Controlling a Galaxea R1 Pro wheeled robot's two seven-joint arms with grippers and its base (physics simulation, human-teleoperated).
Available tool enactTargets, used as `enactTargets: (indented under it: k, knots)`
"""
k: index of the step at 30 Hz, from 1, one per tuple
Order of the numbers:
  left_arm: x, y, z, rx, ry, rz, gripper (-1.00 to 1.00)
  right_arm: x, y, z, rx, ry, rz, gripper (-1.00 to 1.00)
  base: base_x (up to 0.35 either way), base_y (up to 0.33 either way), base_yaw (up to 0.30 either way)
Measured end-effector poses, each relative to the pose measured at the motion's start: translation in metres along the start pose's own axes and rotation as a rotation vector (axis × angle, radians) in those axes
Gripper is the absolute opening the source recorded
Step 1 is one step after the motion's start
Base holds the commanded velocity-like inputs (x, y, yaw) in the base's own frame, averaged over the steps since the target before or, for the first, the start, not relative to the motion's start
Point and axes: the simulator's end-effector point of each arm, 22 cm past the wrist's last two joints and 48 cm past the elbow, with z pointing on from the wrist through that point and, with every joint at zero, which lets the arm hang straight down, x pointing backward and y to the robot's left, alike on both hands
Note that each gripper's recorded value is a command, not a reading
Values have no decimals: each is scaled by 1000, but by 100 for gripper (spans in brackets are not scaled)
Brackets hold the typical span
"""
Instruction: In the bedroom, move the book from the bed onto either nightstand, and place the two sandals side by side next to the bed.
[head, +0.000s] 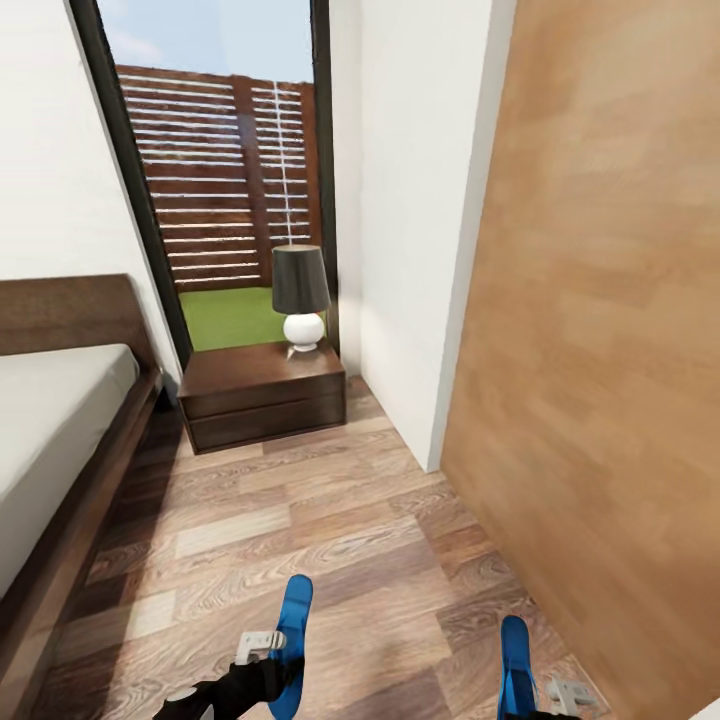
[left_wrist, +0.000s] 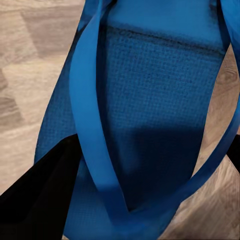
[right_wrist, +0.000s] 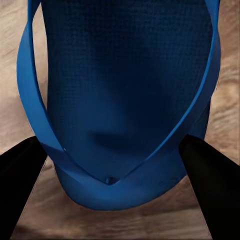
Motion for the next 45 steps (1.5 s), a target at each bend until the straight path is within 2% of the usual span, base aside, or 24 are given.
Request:
enactTargets:
  k: [20,28,40,45]
  knots:
    - [0,0,0,-1,0,-1,-100,0,0,0,0,1,0,-100,317,-19,6]
    - [0,1,0,-1,-1,-1,-100,0,0,0,0,1,0,-100,317,-107,178]
    - [0,1,0,-2,-1,-2,-100,1,0,0,0,2,0,-100,317,-51,24]
    - [0,0,0,0,-1,-1,-100,1,0,0,0,2,1,-100,220,-1,251]
